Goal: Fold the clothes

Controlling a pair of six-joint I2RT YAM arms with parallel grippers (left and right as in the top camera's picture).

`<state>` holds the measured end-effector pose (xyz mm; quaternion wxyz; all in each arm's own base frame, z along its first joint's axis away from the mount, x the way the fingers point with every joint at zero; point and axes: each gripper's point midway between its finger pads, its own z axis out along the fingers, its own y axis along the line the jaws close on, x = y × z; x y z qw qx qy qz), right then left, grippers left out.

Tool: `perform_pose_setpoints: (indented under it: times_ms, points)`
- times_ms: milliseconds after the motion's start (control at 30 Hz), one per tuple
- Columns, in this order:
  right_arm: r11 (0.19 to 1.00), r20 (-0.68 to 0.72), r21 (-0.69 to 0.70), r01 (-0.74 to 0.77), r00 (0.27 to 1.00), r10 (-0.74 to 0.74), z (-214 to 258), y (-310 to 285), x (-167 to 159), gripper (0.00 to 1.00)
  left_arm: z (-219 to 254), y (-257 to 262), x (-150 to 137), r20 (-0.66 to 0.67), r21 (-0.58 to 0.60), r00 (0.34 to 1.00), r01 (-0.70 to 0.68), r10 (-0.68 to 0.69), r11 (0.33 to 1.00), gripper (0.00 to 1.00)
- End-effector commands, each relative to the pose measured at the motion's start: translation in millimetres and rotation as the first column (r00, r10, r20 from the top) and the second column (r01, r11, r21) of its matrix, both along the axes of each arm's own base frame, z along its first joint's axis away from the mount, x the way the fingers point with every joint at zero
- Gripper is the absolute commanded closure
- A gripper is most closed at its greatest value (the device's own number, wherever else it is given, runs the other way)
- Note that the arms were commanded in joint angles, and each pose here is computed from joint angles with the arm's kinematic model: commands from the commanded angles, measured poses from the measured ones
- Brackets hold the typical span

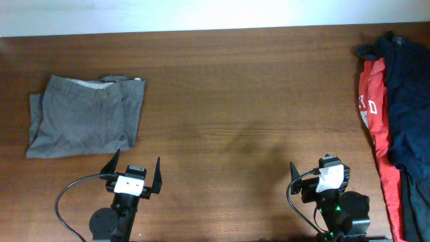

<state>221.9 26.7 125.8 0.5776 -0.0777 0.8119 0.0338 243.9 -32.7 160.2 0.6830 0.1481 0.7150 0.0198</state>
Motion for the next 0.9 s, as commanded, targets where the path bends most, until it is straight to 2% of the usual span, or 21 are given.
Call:
perform_pose_setpoints:
  times_ms: [0, 867]
  points:
    - [1.0, 0.004, 0.009, 0.001, 1.0, -0.001, -0.7, 0.1, 0.1, 0.01, -0.5, 1.0, -0.2, 0.0, -0.005, 1.0, -0.008, 0.008, 1.0, 0.01]
    - [1.0, 0.006, 0.009, 0.001, 1.0, -0.001, -0.3, 0.2, 0.2, 0.01, -0.4, -0.3, -0.4, 0.0, -0.005, 1.0, 0.0, 0.0, 1.0, 0.01]
